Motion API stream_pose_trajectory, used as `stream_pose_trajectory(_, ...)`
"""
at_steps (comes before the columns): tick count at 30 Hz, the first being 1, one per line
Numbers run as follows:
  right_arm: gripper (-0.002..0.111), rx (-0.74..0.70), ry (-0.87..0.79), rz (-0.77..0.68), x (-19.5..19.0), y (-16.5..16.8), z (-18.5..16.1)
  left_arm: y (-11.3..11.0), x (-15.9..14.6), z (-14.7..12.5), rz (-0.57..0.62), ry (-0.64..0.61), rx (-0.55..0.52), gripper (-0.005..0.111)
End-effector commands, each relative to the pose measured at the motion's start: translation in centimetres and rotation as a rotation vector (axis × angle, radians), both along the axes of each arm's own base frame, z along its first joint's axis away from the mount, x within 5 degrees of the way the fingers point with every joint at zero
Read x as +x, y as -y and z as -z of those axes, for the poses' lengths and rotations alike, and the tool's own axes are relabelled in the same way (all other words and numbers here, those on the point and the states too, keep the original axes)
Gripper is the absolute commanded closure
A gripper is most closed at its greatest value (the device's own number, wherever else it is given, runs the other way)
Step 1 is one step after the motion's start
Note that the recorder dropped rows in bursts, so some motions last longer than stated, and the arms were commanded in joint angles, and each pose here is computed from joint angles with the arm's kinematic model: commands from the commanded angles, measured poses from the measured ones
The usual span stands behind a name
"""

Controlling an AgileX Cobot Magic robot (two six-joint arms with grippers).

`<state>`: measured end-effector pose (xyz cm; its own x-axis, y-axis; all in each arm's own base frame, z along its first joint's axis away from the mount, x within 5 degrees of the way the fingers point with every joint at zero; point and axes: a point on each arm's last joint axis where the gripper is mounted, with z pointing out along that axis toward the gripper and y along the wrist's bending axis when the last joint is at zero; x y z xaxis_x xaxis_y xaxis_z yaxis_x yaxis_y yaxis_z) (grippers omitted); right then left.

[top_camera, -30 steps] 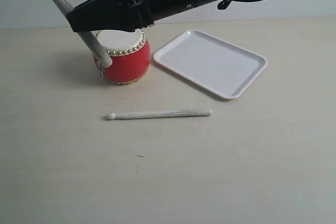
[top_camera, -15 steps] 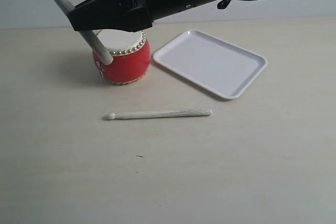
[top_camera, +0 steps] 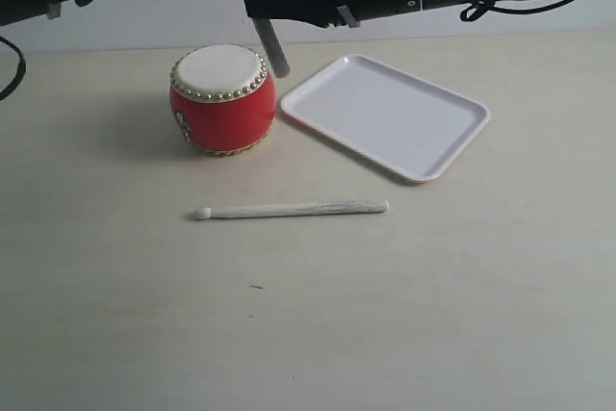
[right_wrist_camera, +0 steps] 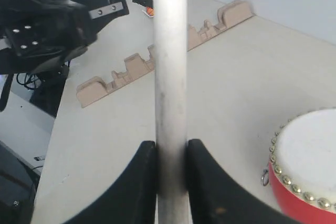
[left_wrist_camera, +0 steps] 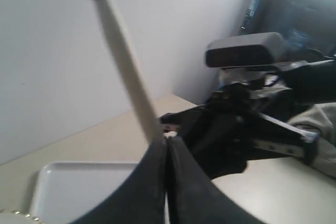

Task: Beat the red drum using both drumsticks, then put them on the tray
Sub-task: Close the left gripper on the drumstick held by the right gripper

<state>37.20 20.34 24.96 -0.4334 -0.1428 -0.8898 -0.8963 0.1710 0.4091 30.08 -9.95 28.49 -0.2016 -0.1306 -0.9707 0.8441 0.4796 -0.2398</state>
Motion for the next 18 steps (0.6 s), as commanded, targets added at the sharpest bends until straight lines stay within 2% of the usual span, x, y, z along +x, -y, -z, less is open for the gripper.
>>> stream_pose_trajectory(1,0.108,0.042,-0.022,-0.009,0.1,0.0,0.2,0.5,-0.3,-0.2,0.107,0.001,0.004,0.107)
stream_pose_trajectory(3,0.108,0.060,-0.024,-0.033,-0.1,-0.1,0.0,0.4,-0.2,-0.1,0.103,-0.014,-0.005,0.103)
stream_pose_trajectory(5,0.108,0.089,-0.014,-0.058,-0.3,-0.1,-0.3,0.4,-0.1,-0.1,0.096,-0.039,-0.023,0.090)
stream_pose_trajectory(7,0.108,0.095,0.002,-0.059,-0.3,-0.1,-0.3,0.4,0.0,-0.1,0.083,-0.076,-0.050,0.071)
stream_pose_trajectory(8,0.108,0.097,0.002,-0.057,-0.3,-0.1,-0.3,0.3,0.1,-0.1,0.079,-0.094,-0.064,0.055)
stream_pose_trajectory(11,0.108,0.100,-0.001,-0.062,-0.4,-0.4,-0.3,0.4,0.5,0.3,0.073,-0.127,-0.095,0.023)
stream_pose_trajectory(12,0.108,0.100,-0.001,-0.067,-0.5,-0.6,-0.3,0.6,0.6,0.5,0.077,-0.139,-0.107,0.018)
stream_pose_trajectory(14,0.108,0.101,-0.005,-0.076,-0.7,-0.9,-0.2,0.8,0.8,0.8,0.082,-0.161,-0.134,0.016)
stream_pose_trajectory(18,0.108,0.101,-0.008,-0.098,-1.2,-1.8,-0.2,1.7,0.8,1.2,0.102,-0.175,-0.154,0.028)
